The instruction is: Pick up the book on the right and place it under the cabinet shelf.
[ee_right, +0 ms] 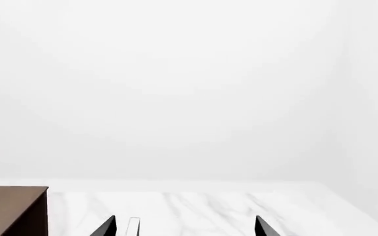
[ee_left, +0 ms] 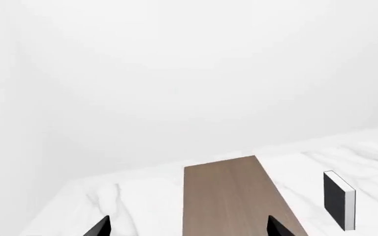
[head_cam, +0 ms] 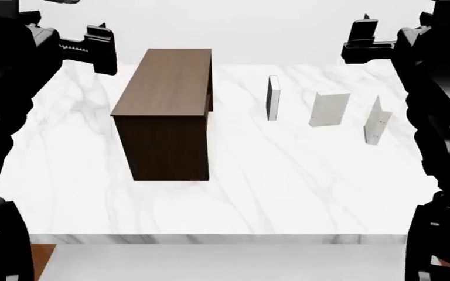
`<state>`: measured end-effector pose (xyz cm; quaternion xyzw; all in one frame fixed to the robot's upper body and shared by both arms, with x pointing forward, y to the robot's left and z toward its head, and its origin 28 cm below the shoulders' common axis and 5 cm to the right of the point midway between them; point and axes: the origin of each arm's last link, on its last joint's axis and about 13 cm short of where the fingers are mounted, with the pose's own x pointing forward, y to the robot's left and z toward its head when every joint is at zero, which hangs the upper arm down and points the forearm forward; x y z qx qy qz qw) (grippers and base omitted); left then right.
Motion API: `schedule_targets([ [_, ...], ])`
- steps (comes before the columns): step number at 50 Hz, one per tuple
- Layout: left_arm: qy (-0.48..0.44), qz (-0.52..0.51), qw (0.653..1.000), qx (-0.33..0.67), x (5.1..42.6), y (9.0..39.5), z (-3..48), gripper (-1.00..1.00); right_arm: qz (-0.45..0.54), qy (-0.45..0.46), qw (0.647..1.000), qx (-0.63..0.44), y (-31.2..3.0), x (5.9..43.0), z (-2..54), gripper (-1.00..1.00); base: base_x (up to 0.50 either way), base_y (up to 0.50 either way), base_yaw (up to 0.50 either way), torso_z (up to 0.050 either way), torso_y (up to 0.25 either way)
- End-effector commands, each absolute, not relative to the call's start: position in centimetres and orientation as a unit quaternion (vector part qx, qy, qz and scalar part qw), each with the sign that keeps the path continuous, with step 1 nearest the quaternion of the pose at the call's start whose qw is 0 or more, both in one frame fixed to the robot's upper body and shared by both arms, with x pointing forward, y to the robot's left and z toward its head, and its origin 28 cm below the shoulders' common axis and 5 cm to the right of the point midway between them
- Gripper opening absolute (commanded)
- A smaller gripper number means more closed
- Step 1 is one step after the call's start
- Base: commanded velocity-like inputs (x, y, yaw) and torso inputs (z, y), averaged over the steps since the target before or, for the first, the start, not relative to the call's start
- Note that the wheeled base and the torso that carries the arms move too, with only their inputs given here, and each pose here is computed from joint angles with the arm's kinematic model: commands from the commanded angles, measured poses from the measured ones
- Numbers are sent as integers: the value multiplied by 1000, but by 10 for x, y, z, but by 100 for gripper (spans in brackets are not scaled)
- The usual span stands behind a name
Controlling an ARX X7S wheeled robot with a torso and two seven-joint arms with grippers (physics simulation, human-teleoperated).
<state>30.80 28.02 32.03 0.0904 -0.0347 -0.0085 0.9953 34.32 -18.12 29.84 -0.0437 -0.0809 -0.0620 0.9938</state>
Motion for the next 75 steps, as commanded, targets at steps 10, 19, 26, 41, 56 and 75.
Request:
schedule_targets([
  [10,-25,7,996,88,342,281,363,100,-69,-62,995,-43,-189,373,327,100,0,0,0,50,0],
  [19,-23,9,997,79,343,280,361,100,-62,-67,995,-39,-188,371,333,100,0,-248,0,20,0],
  [26,-23,8,997,77,343,279,362,100,-61,-63,995,-37,-188,371,331,100,0,-500,0,0,0],
  [41,-22,2,997,77,344,273,359,100,-60,-56,996,-30,-191,370,322,100,0,-500,0,0,0],
  [56,-23,-1,997,78,347,270,359,100,-57,-56,996,-25,-191,369,322,100,0,-500,0,0,0],
  [75,-25,-2,997,76,345,269,362,100,-44,-63,997,-29,-189,367,325,100,118,-262,0,0,0],
])
